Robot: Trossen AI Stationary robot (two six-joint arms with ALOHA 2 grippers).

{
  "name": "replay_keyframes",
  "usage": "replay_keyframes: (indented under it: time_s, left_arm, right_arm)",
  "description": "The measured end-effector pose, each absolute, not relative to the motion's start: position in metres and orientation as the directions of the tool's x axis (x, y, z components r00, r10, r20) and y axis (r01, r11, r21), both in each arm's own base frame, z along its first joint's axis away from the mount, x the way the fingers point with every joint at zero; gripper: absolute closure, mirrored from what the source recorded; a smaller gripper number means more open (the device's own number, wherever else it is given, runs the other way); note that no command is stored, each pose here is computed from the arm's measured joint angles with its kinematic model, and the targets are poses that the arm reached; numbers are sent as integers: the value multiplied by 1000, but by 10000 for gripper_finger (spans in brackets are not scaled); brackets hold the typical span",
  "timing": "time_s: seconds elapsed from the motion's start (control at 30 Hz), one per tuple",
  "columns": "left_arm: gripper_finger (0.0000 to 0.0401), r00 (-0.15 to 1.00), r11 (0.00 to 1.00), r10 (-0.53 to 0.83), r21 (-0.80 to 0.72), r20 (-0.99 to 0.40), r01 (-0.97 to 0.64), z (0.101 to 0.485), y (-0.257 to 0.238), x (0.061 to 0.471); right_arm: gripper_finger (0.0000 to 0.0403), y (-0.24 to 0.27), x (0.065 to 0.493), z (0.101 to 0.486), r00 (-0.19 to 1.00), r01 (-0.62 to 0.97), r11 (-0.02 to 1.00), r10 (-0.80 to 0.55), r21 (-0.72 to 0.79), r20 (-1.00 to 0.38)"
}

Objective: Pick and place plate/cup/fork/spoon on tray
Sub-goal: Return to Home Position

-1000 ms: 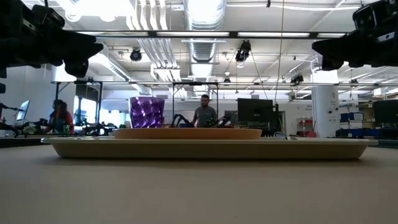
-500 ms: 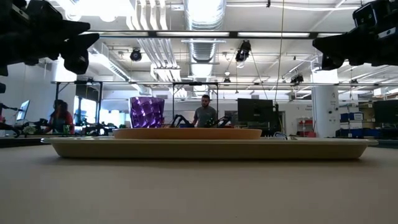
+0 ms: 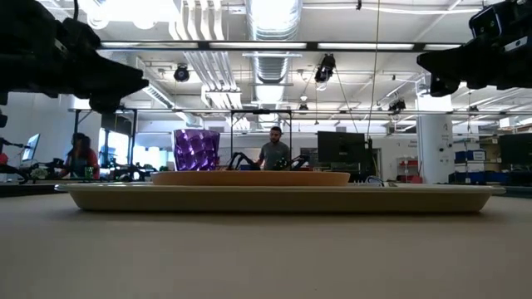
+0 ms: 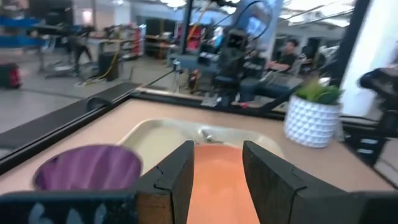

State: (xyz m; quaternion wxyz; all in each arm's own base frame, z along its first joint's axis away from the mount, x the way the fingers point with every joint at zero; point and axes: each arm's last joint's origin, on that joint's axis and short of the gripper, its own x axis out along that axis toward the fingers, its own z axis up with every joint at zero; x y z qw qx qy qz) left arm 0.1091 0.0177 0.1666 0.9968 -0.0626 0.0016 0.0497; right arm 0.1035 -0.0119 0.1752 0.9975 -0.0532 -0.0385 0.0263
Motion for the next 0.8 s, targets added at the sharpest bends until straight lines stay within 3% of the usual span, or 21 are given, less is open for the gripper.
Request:
replay_keyframes:
  time_s: [0.23,0.63,0.8]
  left_arm:
    - [281,985,974,158,-155,-69,-167,161,20,113]
    - [281,997,987,83,-140,9,-81,171,17,109]
    - [281,996,985,85,-146,-35,-89,164,17,107]
  right_arm:
    - [394,-12,104,175,996,-49,993,57,-106,73]
    - [394,-12,104,173,997,-51,995,56,-88,52]
    - [394,-12,104,173,997,-51,994,56,-102,52]
